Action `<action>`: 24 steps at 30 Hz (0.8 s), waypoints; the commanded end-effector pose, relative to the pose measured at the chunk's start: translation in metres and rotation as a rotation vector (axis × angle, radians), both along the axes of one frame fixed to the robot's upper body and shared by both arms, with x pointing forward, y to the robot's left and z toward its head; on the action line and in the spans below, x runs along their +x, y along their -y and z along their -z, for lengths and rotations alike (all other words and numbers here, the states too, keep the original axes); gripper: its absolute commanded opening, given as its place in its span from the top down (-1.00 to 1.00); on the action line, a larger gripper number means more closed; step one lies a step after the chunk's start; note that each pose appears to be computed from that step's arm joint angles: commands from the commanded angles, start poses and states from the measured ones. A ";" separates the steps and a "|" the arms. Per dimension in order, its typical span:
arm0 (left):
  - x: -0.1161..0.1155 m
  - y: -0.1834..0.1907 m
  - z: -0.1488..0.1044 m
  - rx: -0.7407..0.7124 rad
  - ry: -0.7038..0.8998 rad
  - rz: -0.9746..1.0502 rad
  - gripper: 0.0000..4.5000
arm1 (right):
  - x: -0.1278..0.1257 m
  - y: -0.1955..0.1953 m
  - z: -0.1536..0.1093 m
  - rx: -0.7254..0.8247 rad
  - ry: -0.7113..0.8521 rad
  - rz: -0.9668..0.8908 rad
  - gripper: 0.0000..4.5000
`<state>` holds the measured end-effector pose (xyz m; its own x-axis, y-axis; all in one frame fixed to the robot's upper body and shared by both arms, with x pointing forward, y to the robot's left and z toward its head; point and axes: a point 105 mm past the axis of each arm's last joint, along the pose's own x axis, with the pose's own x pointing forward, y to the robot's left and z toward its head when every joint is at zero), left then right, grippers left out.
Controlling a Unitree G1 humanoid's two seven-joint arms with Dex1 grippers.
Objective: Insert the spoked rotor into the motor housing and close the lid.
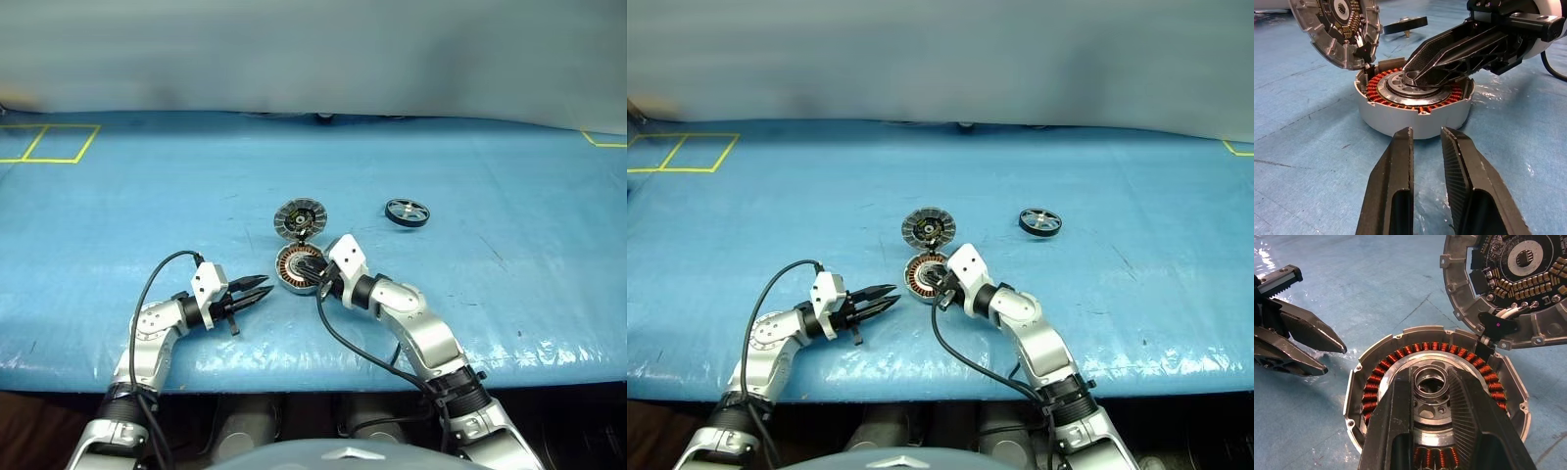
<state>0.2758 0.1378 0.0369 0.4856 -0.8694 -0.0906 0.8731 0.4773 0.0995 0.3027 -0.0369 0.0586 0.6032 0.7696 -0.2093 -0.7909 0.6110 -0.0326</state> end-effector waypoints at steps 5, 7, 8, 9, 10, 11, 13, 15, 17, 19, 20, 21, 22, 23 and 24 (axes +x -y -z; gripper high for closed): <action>0.001 0.000 -0.003 -0.002 0.023 -0.003 0.59 | 0.003 -0.001 -0.009 0.011 0.030 -0.007 0.72; 0.001 0.000 -0.003 -0.002 0.024 -0.003 0.59 | 0.003 -0.002 -0.009 0.012 0.027 -0.008 0.72; 0.001 0.000 -0.003 -0.002 0.025 -0.003 0.59 | 0.002 -0.002 -0.008 0.013 0.026 -0.009 0.72; 0.001 0.000 -0.003 -0.001 0.025 -0.003 0.59 | 0.002 -0.002 -0.008 0.013 0.025 -0.009 0.72; 0.001 0.000 -0.003 -0.001 0.025 -0.003 0.59 | 0.002 -0.002 -0.008 0.014 0.024 -0.009 0.72; 0.001 0.000 -0.003 -0.001 0.024 -0.003 0.59 | 0.002 -0.002 -0.007 0.014 0.022 -0.008 0.72; 0.001 0.000 -0.002 0.000 0.024 -0.003 0.59 | 0.002 -0.001 -0.007 0.014 0.019 -0.007 0.72; 0.001 0.000 -0.002 0.001 0.024 -0.004 0.59 | 0.003 -0.001 -0.006 0.014 0.018 -0.005 0.72; 0.001 0.000 -0.002 0.002 0.025 -0.004 0.59 | 0.003 0.000 -0.006 0.012 0.017 -0.002 0.72; 0.001 0.000 -0.002 0.002 0.026 -0.005 0.59 | 0.005 0.001 -0.005 0.011 0.016 0.011 0.72; 0.001 0.000 -0.002 0.002 0.026 -0.005 0.59 | 0.005 0.001 -0.005 0.011 0.016 0.013 0.72; 0.001 0.000 -0.002 0.002 0.026 -0.005 0.59 | 0.005 0.001 -0.005 0.011 0.017 0.014 0.72; 0.000 0.000 -0.002 0.002 0.025 -0.005 0.59 | 0.005 0.001 -0.006 0.010 0.020 0.013 0.72; 0.000 0.000 -0.002 0.001 0.025 -0.005 0.59 | 0.005 0.001 -0.006 0.010 0.023 0.011 0.72; 0.000 0.000 -0.002 0.001 0.024 -0.004 0.59 | 0.005 0.001 -0.007 0.010 0.025 0.010 0.72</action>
<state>0.2761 0.1382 0.0360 0.4927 -0.8654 -0.0917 0.8691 0.4840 0.1018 0.3051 -0.0375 0.0579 0.6080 0.7653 -0.2111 -0.7867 0.6166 -0.0305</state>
